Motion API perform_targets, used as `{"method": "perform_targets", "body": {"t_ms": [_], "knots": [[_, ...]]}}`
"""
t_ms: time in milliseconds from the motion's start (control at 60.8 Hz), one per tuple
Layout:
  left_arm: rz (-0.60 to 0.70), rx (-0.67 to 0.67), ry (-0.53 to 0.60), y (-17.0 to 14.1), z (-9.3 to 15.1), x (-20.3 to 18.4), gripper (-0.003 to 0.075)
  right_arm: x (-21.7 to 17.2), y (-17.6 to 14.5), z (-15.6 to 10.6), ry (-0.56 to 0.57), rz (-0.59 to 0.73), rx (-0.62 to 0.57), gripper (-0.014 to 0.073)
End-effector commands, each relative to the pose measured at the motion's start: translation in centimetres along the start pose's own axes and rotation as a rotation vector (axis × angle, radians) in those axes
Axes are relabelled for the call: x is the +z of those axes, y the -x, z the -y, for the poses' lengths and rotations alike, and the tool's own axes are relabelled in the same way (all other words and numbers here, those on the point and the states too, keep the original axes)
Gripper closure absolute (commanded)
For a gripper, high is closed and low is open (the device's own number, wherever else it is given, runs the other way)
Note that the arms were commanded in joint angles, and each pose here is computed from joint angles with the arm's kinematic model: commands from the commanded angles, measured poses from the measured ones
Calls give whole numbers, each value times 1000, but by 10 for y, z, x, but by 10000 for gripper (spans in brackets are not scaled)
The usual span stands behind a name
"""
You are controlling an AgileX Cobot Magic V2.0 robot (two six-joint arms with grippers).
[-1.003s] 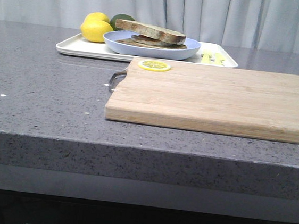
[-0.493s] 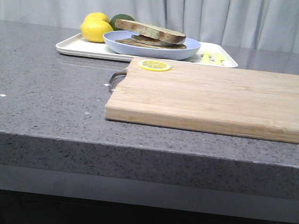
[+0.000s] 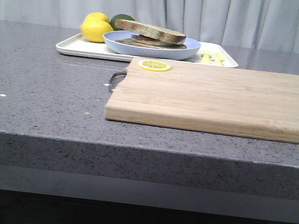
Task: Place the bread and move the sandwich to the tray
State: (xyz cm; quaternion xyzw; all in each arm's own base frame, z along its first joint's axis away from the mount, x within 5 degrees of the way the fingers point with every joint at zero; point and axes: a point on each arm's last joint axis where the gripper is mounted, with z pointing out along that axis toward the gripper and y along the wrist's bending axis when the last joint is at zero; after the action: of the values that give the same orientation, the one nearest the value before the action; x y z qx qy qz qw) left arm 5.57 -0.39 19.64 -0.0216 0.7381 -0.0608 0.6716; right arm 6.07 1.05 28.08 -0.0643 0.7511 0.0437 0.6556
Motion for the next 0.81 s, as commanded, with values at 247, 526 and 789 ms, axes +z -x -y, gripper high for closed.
{"method": "perform_targets", "body": {"t_ms": [247,526,789], "knots": [[102,1,-6,7,0,-2,738,4,-16,3,-44,200,-37,704],[102,1,-6,7,0,-2,738,1,-70,5,-114,195,-20,704],[102,1,-6,7,0,-2,738,5,-83,6,-134,128,-9,704]]}}
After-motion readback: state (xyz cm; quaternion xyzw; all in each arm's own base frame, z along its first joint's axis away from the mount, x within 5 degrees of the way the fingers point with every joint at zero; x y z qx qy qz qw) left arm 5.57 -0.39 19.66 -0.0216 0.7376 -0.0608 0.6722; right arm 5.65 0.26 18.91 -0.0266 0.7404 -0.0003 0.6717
